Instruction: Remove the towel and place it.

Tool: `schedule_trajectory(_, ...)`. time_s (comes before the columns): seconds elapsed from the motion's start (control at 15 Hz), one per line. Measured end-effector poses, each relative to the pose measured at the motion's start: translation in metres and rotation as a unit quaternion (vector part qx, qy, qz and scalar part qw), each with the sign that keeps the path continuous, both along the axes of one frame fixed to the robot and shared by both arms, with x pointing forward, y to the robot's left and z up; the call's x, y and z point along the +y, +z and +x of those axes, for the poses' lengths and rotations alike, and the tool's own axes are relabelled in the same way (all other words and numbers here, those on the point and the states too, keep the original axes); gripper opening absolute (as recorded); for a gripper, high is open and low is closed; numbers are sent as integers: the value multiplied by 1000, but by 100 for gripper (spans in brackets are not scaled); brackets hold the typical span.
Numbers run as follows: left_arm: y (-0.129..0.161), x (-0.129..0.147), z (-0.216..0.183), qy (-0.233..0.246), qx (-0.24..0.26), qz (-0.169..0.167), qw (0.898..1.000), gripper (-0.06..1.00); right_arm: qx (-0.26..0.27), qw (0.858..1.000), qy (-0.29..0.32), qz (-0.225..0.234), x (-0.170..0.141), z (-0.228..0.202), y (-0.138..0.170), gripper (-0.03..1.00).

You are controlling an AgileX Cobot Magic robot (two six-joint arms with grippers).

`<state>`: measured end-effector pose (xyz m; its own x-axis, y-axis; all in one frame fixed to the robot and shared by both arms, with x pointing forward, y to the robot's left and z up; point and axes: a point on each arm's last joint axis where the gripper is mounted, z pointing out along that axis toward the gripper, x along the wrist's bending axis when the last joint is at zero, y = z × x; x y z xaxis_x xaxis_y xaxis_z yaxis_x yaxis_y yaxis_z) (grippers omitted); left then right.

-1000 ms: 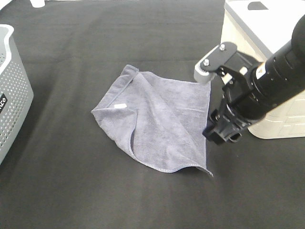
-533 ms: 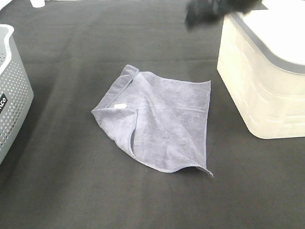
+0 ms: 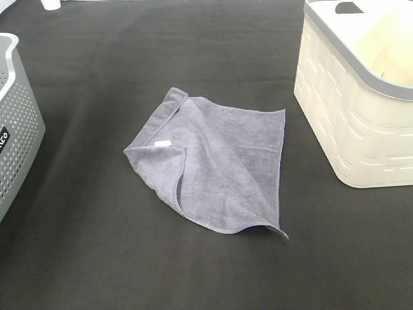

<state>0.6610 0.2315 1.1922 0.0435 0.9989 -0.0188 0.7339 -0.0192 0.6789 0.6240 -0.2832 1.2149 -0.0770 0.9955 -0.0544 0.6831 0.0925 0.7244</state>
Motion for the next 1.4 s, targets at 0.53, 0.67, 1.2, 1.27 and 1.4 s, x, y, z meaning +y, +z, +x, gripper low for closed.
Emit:
schedule_trajectory(0.53,40,15,-51,30,-32,9,999,70,25,998,-36,-44,-20,-63,20,67)
schedule_trajectory(0.67,27,19,-68,34,0,18,999,70,44,997,-33,-47,-21,-93,12,67)
schedule_trajectory(1.2,-68,42,-189,62,109,24,992,70,125,991,-18,-31,-18,-207,-79,67)
schedule_trajectory(1.27,-76,45,-207,60,106,22,992,70,126,992,-16,-26,-18,-228,-94,67)
schedule_trajectory(1.4,-90,50,-242,57,93,16,994,70,130,991,-15,-22,-17,-256,-115,67)
